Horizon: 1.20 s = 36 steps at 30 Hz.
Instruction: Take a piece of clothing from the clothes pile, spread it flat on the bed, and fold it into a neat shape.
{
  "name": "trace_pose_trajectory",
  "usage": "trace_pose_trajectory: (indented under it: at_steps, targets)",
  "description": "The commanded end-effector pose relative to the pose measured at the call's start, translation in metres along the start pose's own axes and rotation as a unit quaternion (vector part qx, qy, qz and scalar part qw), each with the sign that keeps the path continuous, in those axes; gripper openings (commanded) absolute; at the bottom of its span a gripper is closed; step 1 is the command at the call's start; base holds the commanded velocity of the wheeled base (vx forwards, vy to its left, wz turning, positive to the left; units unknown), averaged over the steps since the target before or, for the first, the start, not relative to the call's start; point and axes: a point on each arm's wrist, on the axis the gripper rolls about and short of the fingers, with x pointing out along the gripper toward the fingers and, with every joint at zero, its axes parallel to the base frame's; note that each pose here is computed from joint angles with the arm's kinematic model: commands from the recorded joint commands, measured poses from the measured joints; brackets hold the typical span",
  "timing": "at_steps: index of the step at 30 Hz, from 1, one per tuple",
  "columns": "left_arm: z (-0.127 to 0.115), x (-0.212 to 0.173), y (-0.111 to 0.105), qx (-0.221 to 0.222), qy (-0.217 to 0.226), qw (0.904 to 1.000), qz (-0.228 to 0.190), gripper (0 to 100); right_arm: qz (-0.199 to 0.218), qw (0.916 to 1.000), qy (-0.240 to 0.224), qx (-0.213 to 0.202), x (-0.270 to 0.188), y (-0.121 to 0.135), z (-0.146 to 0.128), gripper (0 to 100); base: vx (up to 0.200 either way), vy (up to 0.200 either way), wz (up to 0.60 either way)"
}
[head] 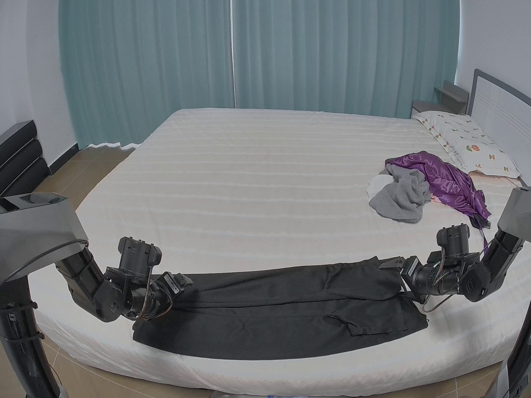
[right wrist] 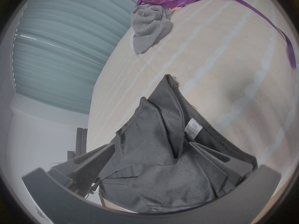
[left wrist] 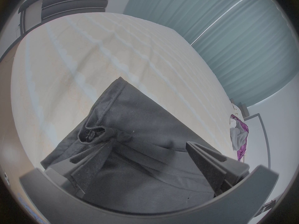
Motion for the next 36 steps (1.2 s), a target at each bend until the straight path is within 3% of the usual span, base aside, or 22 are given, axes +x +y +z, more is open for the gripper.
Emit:
trace_pose_trajectory:
  at_steps: [1, 12, 20, 36]
  targets:
    - [0.002, -0.006, -0.001, 0.006, -0.001, 1.0, 0.0, 100, 0.0, 1.0, 0.0, 0.001, 0.0, 0.0, 0.0, 100, 0.0, 0.0, 0.0]
    - [0.01, -0.025, -0.006, 0.01, -0.012, 0.9998, -0.009, 100, 0.0, 1.0, 0.001, -0.001, -0.001, 0.0, -0.001, 100, 0.0, 0.0, 0.0]
    - [0.032, -0.026, -0.001, -0.014, -0.043, 0.9989, -0.011, 100, 0.0, 1.0, 0.001, -0.001, 0.0, 0.0, -0.001, 100, 0.0, 0.0, 0.0]
    - [0.022, -0.02, 0.009, 0.018, -0.014, 0.9995, 0.021, 100, -0.001, 1.0, 0.002, -0.001, 0.0, -0.001, -0.001, 100, 0.0, 0.0, 0.0]
